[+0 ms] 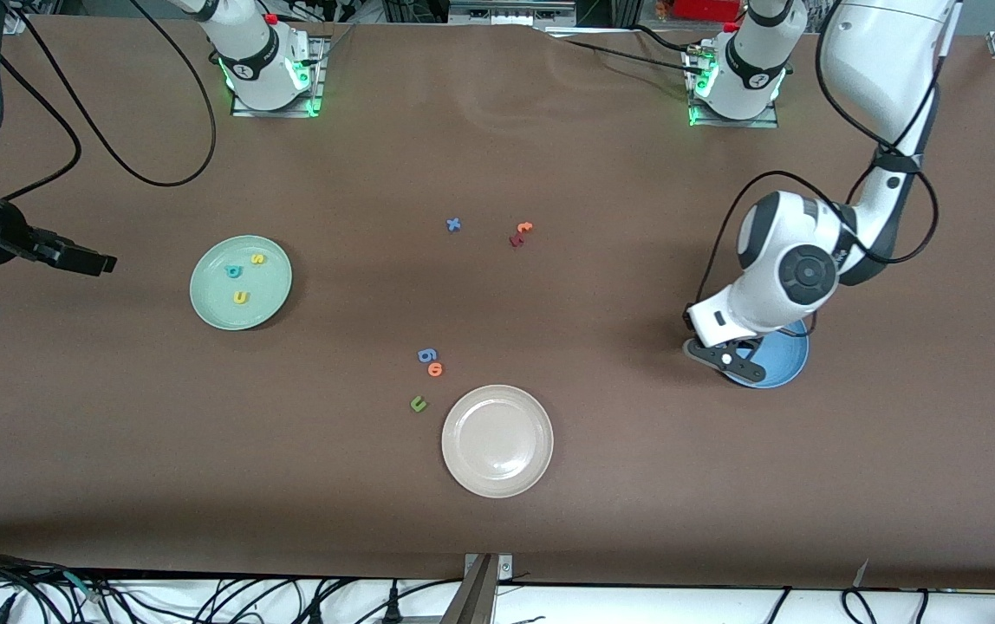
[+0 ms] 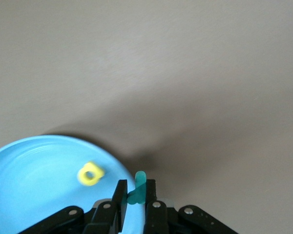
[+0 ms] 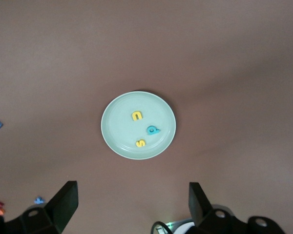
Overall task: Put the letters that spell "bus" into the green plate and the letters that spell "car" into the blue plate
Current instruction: 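Open the left gripper over the blue plate while the right returns to rest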
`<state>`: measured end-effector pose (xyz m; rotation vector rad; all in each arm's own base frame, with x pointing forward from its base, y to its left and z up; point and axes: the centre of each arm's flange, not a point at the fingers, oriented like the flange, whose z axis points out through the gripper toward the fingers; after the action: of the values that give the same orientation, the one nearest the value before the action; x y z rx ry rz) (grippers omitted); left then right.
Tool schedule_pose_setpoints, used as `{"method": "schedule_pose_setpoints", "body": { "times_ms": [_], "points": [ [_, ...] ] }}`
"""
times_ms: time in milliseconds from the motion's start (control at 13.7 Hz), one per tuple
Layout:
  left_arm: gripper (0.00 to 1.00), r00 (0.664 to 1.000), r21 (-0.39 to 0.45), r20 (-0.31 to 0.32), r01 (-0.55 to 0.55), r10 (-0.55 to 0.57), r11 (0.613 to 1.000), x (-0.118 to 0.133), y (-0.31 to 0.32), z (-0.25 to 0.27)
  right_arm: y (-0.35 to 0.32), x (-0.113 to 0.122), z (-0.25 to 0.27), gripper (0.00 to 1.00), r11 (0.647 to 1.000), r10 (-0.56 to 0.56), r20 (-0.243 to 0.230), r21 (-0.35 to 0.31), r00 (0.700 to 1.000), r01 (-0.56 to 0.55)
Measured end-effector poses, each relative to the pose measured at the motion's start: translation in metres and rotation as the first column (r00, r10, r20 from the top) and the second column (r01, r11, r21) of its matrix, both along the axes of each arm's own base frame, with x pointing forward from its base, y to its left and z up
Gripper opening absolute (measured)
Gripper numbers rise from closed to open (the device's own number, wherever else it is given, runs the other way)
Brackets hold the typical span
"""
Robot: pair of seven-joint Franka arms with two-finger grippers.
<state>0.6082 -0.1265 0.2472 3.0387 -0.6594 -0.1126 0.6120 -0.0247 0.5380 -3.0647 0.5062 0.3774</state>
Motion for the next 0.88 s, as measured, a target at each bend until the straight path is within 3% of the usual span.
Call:
{"method": "schedule_pose_setpoints", "body": {
  "times_ms": [365,585,731,877],
  "points": [
    [0.19,0.999,-0.003,-0.029,0.040,-0.040,0.999,-0.007,0.037,-0.009,0.011,-0.012,0.017,1.00,0.994,0.109,-0.069,0.033,0.992,-0.106],
    [0.19,0.998,0.021,-0.036,0.046,-0.045,0.999,-0.015,0.056,-0.007,0.013,-0.010,0.018,1.00,0.981,0.195,-0.060,0.016,0.979,-0.195],
    [0.21,0.999,0.022,-0.036,0.035,-0.034,0.999,-0.016,0.062,-0.006,0.013,-0.004,0.019,1.00,0.973,0.229,-0.019,0.012,0.973,-0.228],
    [0.40,0.999,0.029,-0.032,-0.036,0.037,0.999,-0.014,0.063,-0.005,0.014,0.001,0.017,1.00,0.972,0.235,0.001,0.006,0.972,-0.235]
  ]
}}
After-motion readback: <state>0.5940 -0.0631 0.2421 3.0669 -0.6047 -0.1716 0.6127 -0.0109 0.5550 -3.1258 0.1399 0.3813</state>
